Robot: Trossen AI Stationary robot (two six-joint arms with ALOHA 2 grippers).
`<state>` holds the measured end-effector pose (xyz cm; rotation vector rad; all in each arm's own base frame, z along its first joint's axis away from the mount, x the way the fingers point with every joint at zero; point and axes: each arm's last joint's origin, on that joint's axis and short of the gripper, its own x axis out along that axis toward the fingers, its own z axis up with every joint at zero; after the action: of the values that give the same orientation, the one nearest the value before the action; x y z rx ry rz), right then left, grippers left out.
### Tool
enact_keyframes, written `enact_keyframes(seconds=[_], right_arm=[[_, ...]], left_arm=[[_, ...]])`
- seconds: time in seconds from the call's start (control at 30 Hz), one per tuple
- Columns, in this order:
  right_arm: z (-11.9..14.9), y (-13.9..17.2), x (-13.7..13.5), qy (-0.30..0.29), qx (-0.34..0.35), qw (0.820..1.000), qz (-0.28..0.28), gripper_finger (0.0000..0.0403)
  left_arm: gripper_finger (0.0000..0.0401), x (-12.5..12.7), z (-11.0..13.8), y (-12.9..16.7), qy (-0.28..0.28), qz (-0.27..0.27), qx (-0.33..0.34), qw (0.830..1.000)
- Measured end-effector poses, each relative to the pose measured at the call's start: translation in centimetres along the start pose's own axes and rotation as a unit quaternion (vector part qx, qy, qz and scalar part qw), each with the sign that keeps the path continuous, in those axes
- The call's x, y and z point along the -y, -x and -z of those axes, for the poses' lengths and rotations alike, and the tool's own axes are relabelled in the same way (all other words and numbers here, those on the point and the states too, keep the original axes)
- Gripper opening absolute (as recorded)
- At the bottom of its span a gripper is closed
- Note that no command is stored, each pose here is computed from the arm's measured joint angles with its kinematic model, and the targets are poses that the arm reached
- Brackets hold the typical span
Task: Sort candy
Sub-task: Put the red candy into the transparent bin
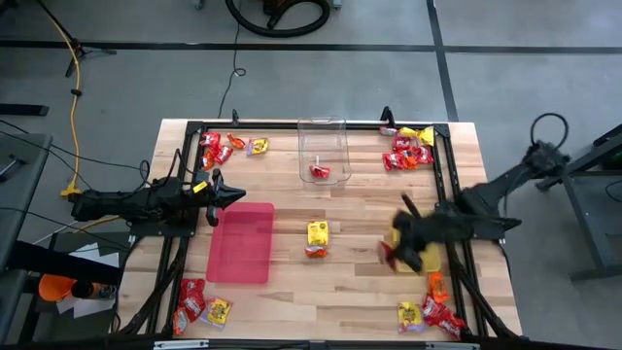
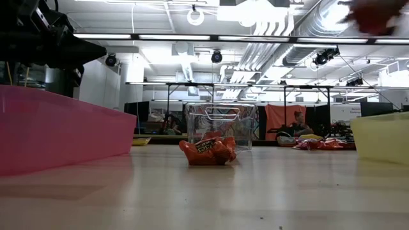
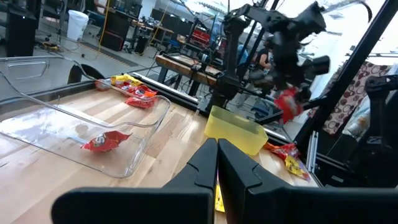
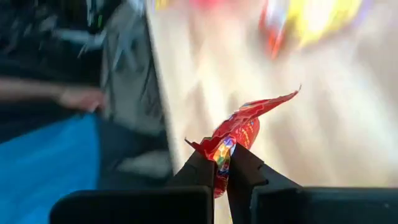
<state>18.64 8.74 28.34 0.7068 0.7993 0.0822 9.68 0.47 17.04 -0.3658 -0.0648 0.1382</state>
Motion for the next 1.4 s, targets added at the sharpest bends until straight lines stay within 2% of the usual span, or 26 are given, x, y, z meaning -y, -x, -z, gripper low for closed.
enact_keyframes(seconds=[0.1, 0.2, 0.3, 0.43, 0.53, 0.63, 0.77, 0.87, 1.07, 1.23, 1.4], right_arm=[[-3.9, -1.0, 1.9, 0.061, 0.087, 0.994, 0.022, 0.0006], [-8.1, -1.6, 3.9, 0.103, 0.184, 0.977, 0.032, 0.0006], [-11.7, -1.8, 6.4, 0.104, 0.267, 0.957, 0.040, 0.0006], [-15.9, -1.4, 8.6, 0.096, 0.300, 0.944, 0.094, 0.0007], [-18.8, -1.1, 9.1, 0.132, 0.286, 0.939, 0.137, 0.0007], [-20.9, -1.5, 10.0, 0.154, 0.224, 0.944, 0.187, 0.0007], [-22.3, -2.8, 12.3, 0.148, 0.136, 0.951, 0.235, 0.0010], [-22.8, -4.0, 14.1, 0.136, 0.095, 0.954, 0.251, 0.0025], [-22.9, -5.3, 16.4, 0.076, 0.073, 0.962, 0.251, 0.0105], [-22.9, -5.1, 16.2, 0.086, 0.077, 0.961, 0.250, 0.0175], [-23.5, -3.5, 14.9, 0.095, 0.081, 0.964, 0.233, 0.0212]], left_arm=[[0.0001, 0.0, 0.0, 0.0, 0.000, 0.000, 0.000, 1.000], [0.0001, 0.0, 0.0, 0.0, 0.000, 0.000, 0.000, 1.000], [0.0001, 0.0, 0.0, 0.0, 0.000, 0.000, 0.000, 1.000], [0.0001, 0.0, 0.0, 0.0, 0.000, 0.000, 0.000, 1.000], [0.0001, 0.0, 0.0, 0.0, 0.000, 0.000, 0.000, 1.000], [0.0001, 0.0, 0.0, 0.0, 0.000, 0.000, 0.000, 1.000], [0.0001, 0.0, 0.0, 0.0, 0.000, 0.000, 0.000, 1.000], [0.0001, 0.0, 0.0, 0.0, 0.000, 0.000, 0.000, 1.000], [0.0001, 0.0, 0.0, 0.0, 0.000, 0.000, 0.000, 1.000], [0.0001, 0.0, 0.0, 0.0, 0.000, 0.000, 0.000, 1.000], [0.0001, 0.0, 0.0, 0.0, 0.000, 0.000, 0.000, 1.000]])
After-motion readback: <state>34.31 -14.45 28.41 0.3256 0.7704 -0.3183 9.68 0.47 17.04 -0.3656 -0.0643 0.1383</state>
